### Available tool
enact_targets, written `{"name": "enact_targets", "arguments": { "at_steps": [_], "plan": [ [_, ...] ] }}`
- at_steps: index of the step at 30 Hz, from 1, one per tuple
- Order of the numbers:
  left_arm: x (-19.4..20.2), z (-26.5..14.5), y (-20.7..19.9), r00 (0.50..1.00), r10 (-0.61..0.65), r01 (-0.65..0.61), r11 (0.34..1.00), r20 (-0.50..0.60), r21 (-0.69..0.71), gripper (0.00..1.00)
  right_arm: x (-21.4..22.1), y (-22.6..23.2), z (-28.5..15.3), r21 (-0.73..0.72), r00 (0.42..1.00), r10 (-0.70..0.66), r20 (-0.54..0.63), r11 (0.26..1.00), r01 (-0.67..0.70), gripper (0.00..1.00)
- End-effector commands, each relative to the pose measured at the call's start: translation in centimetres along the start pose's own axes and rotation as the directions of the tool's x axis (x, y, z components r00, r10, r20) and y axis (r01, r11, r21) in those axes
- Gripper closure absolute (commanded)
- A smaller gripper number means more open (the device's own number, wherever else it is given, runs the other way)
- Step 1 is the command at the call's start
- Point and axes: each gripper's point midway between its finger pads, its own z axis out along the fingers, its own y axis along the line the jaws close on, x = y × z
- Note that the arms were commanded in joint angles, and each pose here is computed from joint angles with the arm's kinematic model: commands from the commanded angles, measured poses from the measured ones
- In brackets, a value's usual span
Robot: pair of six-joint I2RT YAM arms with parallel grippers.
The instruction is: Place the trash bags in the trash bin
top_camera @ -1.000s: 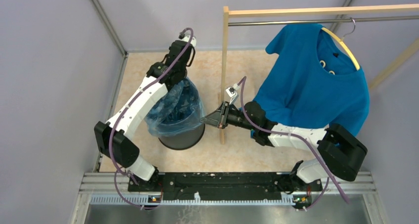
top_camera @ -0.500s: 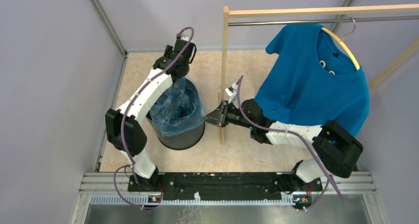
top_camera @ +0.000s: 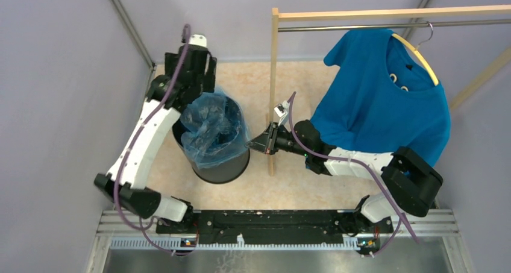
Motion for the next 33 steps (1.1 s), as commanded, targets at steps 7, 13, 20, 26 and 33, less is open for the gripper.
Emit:
{"name": "enact_targets", "arguments": {
  "at_steps": [7, 13, 20, 26, 33],
  "plan": [
    [2.6, -11.0, -2.4, 0.988, -0.155, 0.138, 0.876, -0.002, 0.463, 0.14, -1.2, 1.6, 0.8, -0.063, 0.999, -0.042, 0.013, 0.997, 0.043, 1.0],
    [5.7, -13.4, -5.3, 0.999, -0.043, 0.05, 0.935, -0.027, 0.352, 0.15, -0.9, 1.3, 1.1, -0.057, 0.999, -0.035, 0.001, 0.998, 0.035, 1.0],
    [6.5, -14.2, -7.9, 0.994, 0.096, -0.104, 0.968, 0.044, 0.229, 0.19, -0.9, 1.5, 1.0, -0.06, 1.0, -0.029, -0.001, 0.998, 0.029, 1.0],
    [8.2, -12.7, -7.5, 0.982, 0.186, -0.187, 0.981, 0.03, 0.054, 0.22, -1.0, 1.5, 0.9, -0.058, 1.0, -0.031, 0.003, 0.998, 0.031, 1.0],
    [8.7, -12.1, -8.0, 0.982, 0.183, -0.186, 0.981, 0.041, 0.06, 0.33, -0.9, 1.6, 1.2, -0.07, 0.999, -0.031, -0.007, 0.997, 0.031, 1.0]
  ]
}}
